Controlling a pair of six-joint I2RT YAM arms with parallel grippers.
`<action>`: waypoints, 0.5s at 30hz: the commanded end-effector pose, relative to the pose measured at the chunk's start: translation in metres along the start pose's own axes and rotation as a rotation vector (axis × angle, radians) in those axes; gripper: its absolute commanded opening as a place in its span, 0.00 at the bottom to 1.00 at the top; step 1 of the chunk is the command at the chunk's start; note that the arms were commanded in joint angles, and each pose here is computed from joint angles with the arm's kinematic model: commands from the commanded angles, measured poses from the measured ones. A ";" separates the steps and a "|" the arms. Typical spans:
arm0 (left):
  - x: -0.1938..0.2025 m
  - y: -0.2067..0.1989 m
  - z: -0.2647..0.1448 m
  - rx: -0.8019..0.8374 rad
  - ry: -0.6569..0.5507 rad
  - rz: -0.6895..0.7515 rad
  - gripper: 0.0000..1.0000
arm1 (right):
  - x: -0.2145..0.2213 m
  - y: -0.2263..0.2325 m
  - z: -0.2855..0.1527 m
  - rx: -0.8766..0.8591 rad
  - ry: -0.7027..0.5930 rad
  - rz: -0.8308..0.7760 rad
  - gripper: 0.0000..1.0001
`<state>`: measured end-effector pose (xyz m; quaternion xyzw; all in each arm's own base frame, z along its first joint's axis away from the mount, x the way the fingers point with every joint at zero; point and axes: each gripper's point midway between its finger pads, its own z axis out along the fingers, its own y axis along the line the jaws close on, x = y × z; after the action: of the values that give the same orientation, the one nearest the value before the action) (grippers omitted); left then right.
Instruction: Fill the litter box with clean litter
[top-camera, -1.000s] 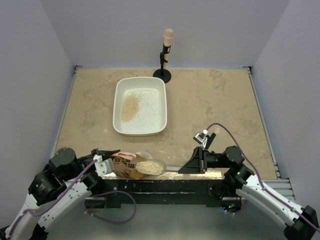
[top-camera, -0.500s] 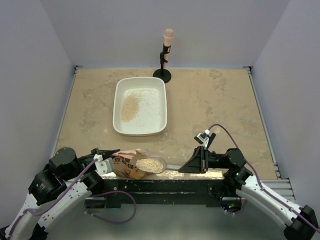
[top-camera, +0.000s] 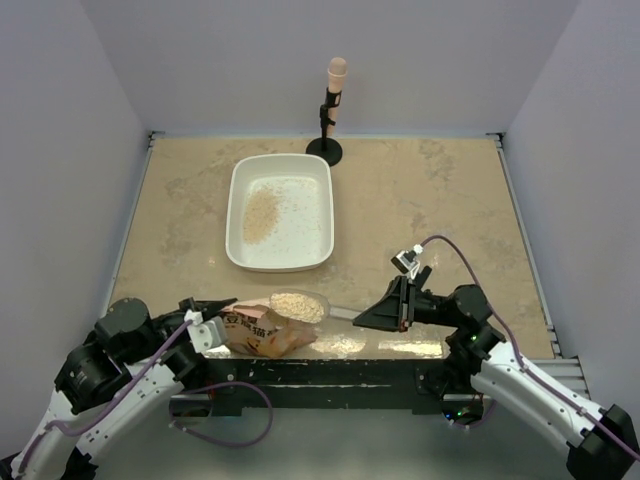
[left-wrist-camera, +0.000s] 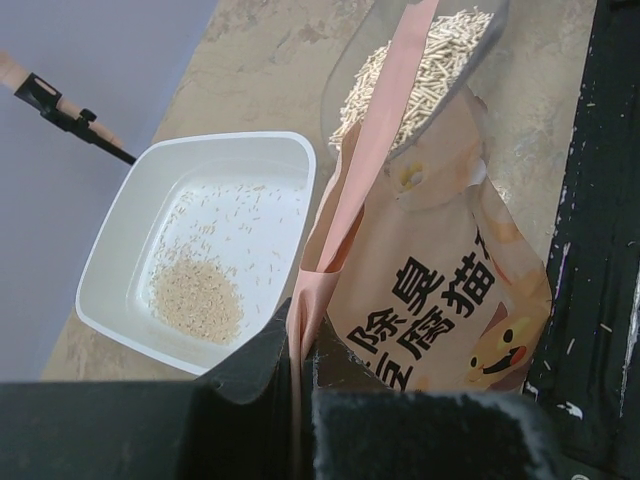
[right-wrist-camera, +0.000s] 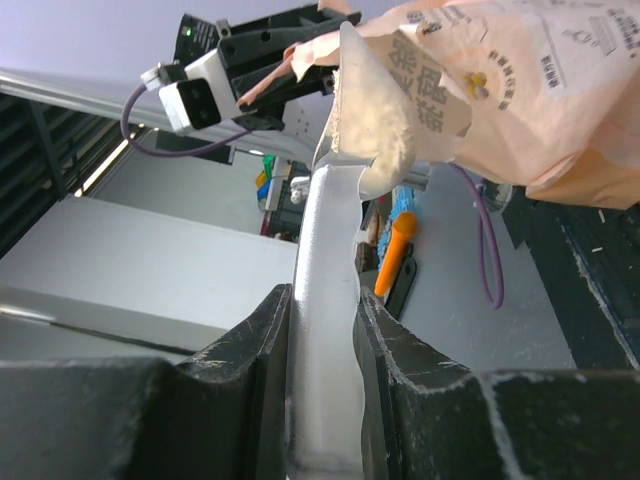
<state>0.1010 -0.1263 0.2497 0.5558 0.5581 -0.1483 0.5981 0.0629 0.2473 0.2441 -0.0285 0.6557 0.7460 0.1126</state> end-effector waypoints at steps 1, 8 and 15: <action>-0.067 0.042 -0.030 -0.194 -0.230 0.104 0.00 | -0.028 0.034 0.007 -0.077 -0.116 -0.111 0.00; -0.064 0.037 -0.029 -0.181 -0.233 0.116 0.00 | -0.063 0.046 0.020 -0.107 -0.245 -0.150 0.00; -0.069 0.032 -0.025 -0.150 -0.269 0.124 0.00 | -0.112 0.025 0.043 -0.050 -0.377 -0.172 0.00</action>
<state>0.0930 -0.1215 0.2492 0.5555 0.5509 -0.1516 0.6040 0.1397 0.2698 0.2535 0.0566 0.6568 0.7240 0.2031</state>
